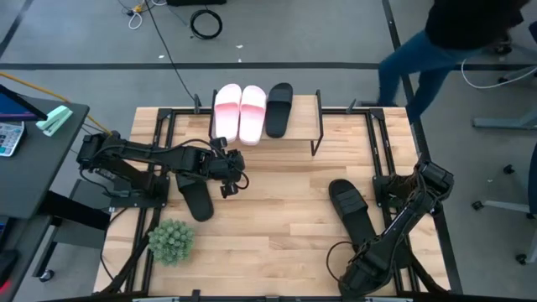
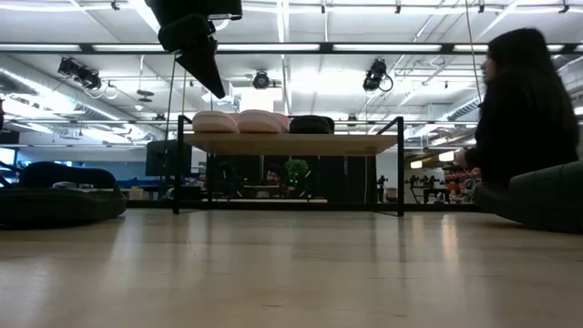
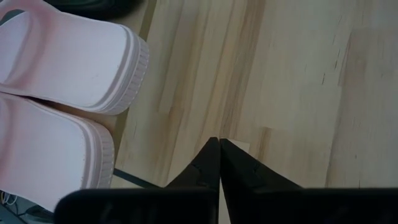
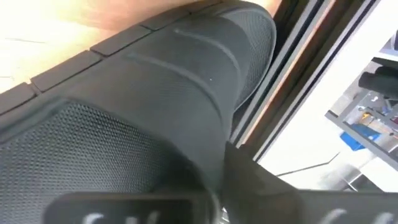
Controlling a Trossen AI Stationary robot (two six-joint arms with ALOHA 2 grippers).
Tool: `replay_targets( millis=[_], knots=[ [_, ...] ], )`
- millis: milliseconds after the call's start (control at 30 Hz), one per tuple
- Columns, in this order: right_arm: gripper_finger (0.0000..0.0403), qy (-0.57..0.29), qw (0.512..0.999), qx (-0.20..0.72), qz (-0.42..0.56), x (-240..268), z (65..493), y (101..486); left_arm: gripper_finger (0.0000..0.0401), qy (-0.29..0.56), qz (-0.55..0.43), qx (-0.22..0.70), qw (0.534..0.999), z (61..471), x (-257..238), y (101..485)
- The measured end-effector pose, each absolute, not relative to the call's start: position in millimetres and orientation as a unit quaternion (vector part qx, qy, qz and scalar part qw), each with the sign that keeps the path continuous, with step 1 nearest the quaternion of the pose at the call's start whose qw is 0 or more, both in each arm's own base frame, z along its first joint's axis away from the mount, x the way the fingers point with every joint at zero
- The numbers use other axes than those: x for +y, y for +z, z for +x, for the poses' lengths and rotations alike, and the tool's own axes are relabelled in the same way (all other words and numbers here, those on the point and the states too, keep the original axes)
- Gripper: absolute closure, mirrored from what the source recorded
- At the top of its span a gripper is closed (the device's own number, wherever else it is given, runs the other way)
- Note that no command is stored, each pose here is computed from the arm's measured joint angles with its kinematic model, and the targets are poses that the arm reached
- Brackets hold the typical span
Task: Pick and place slides into the shelf
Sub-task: Put the black slides on the shelf
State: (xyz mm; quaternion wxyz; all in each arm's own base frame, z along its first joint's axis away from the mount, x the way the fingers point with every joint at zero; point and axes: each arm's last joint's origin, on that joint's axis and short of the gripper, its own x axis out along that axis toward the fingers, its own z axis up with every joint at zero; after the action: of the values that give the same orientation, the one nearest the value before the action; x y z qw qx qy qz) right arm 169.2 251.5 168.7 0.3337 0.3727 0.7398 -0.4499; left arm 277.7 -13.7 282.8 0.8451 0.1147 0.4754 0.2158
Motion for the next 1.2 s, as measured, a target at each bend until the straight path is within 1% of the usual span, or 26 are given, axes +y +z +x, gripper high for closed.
replay_targets(
  millis=[33,100,200,267,333,400,467,533,600,633,700,800,967,1100,1200],
  knots=[
    [0.0385,-0.45,0.336,0.739,0.373,251,169,169,0.0391,0.216,0.115,0.475,0.845,278,-14,283],
    [0.039,-0.445,0.355,0.733,0.372,251,171,170,0.0395,0.216,0.115,0.475,0.845,278,-14,283],
    [0.0382,-0.437,0.398,0.712,0.378,254,175,175,0.0395,0.213,0.12,0.476,0.845,278,-14,283],
    [0.0385,-0.429,0.427,0.695,0.388,257,179,183,0.039,0.209,0.126,0.478,0.844,278,-14,283],
    [0.0392,-0.421,0.473,0.665,0.397,260,186,196,0.0382,0.208,0.128,0.478,0.843,278,-14,283],
    [0.0392,-0.405,0.541,0.623,0.393,262,192,210,0.0377,0.208,0.129,0.478,0.844,278,-14,283],
    [0.039,-0.38,0.631,0.562,0.376,262,201,226,0.0375,0.207,0.129,0.478,0.843,278,-14,283],
    [0.0389,-0.343,0.727,0.497,0.327,259,212,242,0.0378,0.205,0.134,0.479,0.843,278,-14,283],
    [0.0392,-0.308,0.807,0.437,0.25,254,223,257,0.0383,0.202,0.138,0.48,0.842,278,-14,283],
    [0.0393,-0.298,0.836,0.413,0.205,251,228,262,0.0386,0.202,0.139,0.48,0.842,278,-14,283],
    [0.0393,-0.286,0.872,0.377,0.126,242,240,272,0.0391,0.202,0.138,0.479,0.843,278,-14,283],
    [0.0393,-0.278,0.883,0.374,0.048,224,262,284,0.0394,0.202,0.14,0.479,0.843,278,-14,283],
    [0.0385,-0.284,0.869,0.404,-0.036,184,293,298,0.0385,0.202,0.139,0.479,0.843,277,-14,284],
    [0.0393,-0.331,0.832,0.437,-0.084,141,302,305,0.0378,0.202,0.137,0.475,0.846,273,-13,289],
    [0.0393,-0.358,0.798,0.462,-0.149,106,309,310,0.0382,0.204,0.134,0.463,0.852,269,-13,295]
  ],
)
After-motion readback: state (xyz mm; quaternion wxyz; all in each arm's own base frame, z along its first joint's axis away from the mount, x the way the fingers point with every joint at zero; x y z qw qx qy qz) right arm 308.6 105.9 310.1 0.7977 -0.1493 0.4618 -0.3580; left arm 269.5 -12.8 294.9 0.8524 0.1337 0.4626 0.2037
